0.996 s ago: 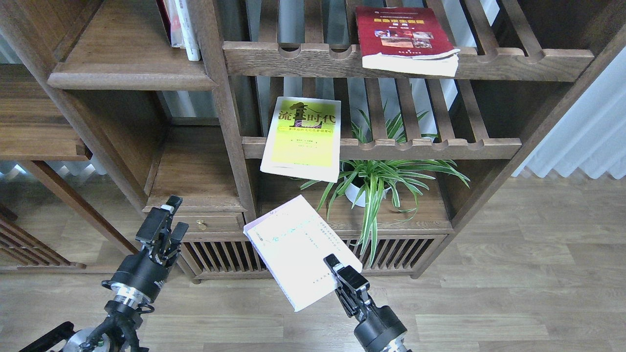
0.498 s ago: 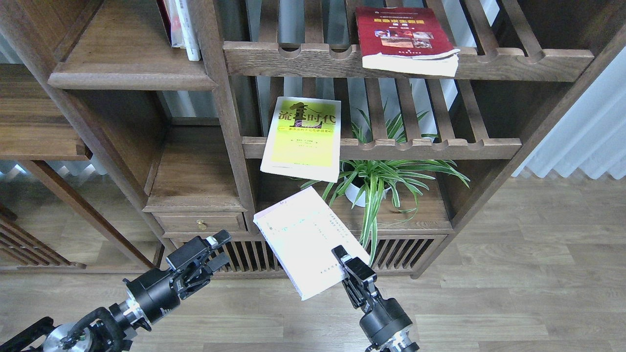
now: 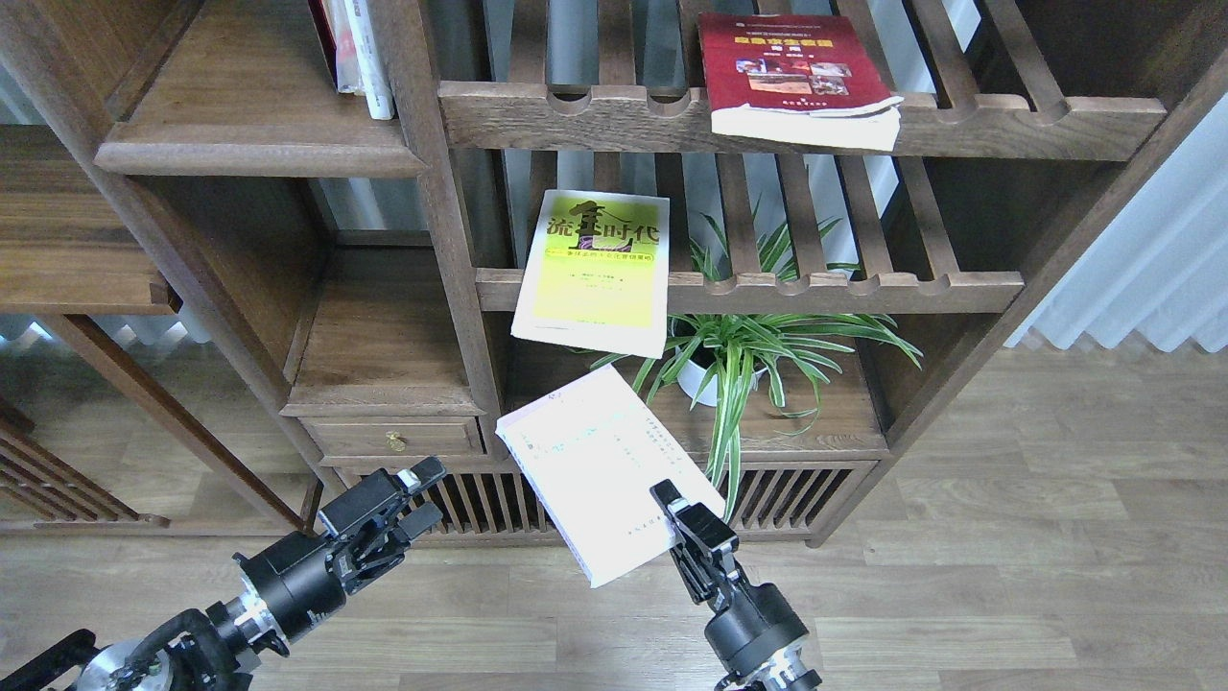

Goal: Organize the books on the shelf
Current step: 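Move the left gripper toward the white book's edge nearest it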

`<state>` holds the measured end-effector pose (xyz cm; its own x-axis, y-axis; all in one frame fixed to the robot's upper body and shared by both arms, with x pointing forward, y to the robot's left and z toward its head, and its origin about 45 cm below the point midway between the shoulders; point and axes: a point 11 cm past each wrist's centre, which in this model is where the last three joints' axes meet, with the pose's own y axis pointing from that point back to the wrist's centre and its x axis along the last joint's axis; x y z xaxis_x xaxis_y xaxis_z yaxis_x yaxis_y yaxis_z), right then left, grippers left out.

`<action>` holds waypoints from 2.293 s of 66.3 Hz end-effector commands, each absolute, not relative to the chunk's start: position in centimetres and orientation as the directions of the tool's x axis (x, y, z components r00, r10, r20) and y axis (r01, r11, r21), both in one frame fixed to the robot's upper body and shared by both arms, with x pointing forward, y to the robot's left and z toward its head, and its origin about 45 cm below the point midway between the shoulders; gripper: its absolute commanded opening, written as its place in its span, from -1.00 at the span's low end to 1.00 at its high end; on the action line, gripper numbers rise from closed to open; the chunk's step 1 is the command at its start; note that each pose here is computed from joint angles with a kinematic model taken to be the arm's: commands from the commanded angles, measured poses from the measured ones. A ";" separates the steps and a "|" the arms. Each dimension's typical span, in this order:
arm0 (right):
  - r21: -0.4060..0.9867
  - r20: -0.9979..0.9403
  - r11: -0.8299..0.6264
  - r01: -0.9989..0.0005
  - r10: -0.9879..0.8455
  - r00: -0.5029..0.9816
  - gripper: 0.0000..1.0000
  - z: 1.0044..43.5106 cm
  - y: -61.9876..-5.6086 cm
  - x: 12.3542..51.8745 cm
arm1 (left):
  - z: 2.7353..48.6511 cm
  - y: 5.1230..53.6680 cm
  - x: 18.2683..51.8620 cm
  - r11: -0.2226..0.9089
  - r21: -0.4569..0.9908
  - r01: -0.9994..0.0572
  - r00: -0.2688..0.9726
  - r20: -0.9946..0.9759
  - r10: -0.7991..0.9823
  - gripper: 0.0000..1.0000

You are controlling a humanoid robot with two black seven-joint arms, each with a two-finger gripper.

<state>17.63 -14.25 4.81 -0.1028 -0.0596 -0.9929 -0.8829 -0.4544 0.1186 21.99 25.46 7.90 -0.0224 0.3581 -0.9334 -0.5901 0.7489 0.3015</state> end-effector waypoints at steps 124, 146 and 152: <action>0.102 -0.994 -0.477 -0.873 -0.020 -0.106 -0.92 5.2 -12.2 17.3 | 5.5 19.1 21.1 0.715 0.170 -0.679 -0.221 -0.975 0.022 1.00; 0.109 -0.993 -0.507 -0.855 -0.020 -0.115 -0.92 5.0 -11.6 16.6 | 5.7 18.6 21.8 0.714 0.159 -0.682 -0.211 -0.977 0.016 1.00; 0.113 -0.993 -0.515 -0.850 -0.018 -0.120 -0.92 4.9 -11.4 16.2 | 5.4 18.2 21.8 0.710 0.157 -0.687 -0.220 -0.975 0.003 1.00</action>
<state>16.67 -11.66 5.04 -0.1133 -0.0191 -0.9934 -0.8564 -0.5050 0.1074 21.83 18.66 5.69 -0.2121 0.0150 -0.9771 -0.6827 0.7132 0.1591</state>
